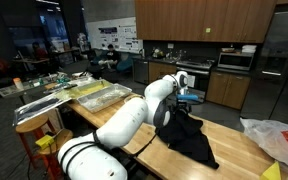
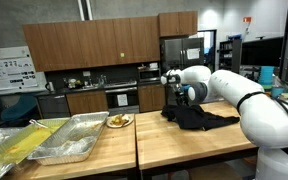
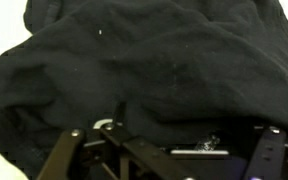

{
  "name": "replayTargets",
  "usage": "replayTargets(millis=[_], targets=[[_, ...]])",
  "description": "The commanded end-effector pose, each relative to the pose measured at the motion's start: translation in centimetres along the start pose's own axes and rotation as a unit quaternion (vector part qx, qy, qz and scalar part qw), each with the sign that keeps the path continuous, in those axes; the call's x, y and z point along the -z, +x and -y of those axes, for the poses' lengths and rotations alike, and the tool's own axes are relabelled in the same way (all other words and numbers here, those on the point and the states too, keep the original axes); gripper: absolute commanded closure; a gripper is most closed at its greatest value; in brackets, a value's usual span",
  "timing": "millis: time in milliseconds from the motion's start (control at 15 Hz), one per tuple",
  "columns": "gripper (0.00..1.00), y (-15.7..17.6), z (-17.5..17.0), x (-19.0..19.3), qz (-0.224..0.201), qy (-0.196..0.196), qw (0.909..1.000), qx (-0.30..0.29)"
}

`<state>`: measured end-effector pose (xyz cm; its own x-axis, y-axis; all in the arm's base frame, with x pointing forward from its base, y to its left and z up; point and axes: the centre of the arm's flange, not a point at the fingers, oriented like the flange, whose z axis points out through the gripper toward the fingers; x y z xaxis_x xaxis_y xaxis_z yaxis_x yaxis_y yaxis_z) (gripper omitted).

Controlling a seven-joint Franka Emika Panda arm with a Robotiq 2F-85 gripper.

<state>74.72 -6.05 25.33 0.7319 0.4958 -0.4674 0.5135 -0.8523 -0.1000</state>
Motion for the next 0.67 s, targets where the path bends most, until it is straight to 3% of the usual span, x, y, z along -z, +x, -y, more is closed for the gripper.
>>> replayTargets(millis=[0, 267, 600], targets=[[0.0, -2.6, -1.0, 2.4, -0.012, -0.069, 0.9949, 0.072], [0.0, -3.1, -2.6, 3.9, -0.114, -0.054, 0.9913, 0.037], [0.0, -2.0, -3.3, 2.1, -0.175, 0.015, 0.9808, -0.085]])
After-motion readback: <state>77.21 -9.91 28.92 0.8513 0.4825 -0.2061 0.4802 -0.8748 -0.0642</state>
